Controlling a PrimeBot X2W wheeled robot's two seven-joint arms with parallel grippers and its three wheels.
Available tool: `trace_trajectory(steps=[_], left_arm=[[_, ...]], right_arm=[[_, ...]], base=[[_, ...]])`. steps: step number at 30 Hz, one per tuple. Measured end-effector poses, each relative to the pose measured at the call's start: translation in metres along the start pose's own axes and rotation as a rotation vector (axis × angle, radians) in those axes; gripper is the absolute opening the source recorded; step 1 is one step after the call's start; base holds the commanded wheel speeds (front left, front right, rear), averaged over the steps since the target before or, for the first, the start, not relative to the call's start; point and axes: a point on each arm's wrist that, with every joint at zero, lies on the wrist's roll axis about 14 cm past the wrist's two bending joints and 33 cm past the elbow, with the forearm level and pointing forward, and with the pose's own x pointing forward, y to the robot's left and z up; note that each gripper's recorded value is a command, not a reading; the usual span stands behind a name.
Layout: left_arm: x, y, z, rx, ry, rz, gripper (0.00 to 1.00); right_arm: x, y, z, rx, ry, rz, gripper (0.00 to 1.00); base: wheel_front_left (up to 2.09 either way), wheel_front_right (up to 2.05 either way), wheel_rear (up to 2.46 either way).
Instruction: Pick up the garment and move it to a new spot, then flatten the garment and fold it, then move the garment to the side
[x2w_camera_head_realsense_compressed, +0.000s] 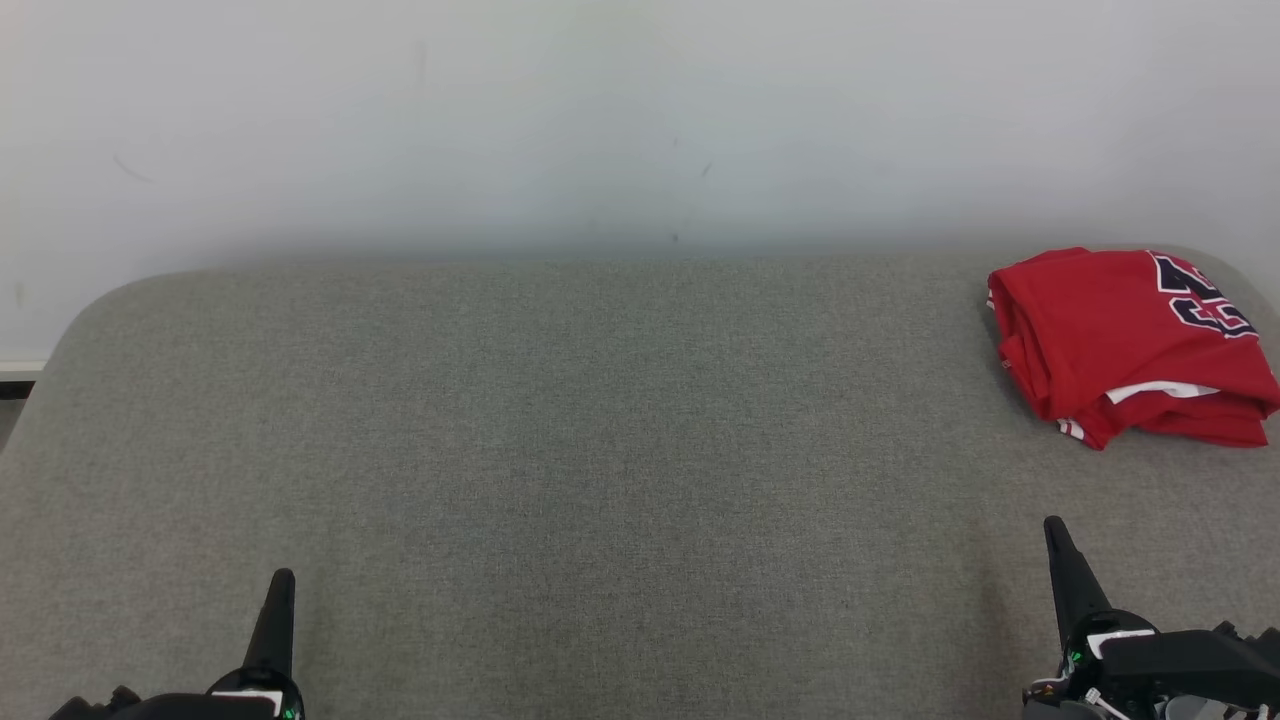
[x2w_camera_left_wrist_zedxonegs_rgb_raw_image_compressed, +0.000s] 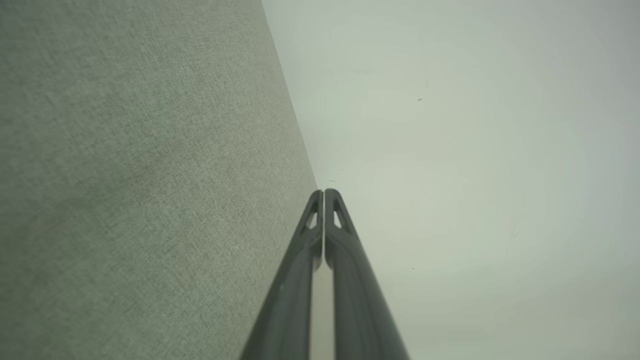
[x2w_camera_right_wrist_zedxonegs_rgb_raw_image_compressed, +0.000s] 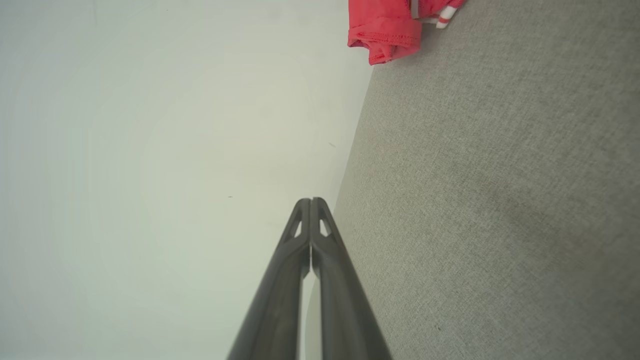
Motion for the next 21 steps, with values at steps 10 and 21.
trace_trajectory(steps=[10, 21], left_arm=[[0.0029, -0.0038, -0.0019, -0.077, 0.007, -0.013, 0.0], [0.0057, -0.0085, -0.0033, -0.154, 0.013, -0.032, 0.0]], right_arm=[[0.0022, 0.0026, 0.0016, 0.078, -0.002, 0.011, 0.0], [0.0047, 0.006, 0.0032, 0.152, -0.002, 0.024, 0.0]], base=[[0.0, 0.0, 0.0], [0.0, 0.0, 0.0]])
